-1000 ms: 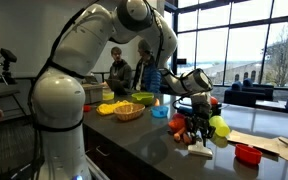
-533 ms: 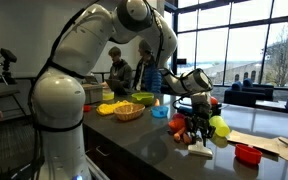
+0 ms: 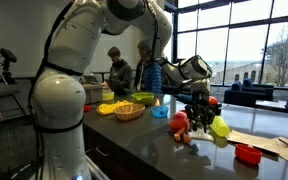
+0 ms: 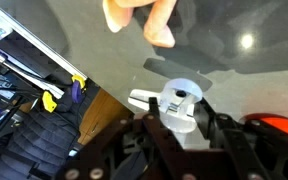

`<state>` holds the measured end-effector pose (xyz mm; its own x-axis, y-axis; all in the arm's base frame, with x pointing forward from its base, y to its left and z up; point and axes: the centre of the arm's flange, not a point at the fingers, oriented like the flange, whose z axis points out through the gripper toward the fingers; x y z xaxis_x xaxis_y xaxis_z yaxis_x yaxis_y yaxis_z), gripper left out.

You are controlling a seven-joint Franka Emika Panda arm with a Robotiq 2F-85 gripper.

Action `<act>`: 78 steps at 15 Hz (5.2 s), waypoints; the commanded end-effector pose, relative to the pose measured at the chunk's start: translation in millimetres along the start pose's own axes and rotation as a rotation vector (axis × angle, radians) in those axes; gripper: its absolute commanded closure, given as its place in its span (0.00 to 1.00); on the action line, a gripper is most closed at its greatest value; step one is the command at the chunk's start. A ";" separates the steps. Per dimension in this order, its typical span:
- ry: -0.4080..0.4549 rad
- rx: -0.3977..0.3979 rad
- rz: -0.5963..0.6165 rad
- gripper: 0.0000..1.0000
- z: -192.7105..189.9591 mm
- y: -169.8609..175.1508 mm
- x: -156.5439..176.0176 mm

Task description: Move the white clip to the left

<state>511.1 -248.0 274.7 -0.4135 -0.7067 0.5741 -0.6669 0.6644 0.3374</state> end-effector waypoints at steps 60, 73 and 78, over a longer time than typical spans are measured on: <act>-0.946 0.360 -2.174 0.84 -70.1 92.3 -112.3; -0.826 0.262 -2.174 0.84 -85.5 96.0 -133.3; -0.801 0.175 -2.121 0.84 -72.8 95.3 -142.8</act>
<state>550.7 -68.0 281.8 0.7065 -0.0510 -0.7059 -0.3351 -0.9026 -0.2701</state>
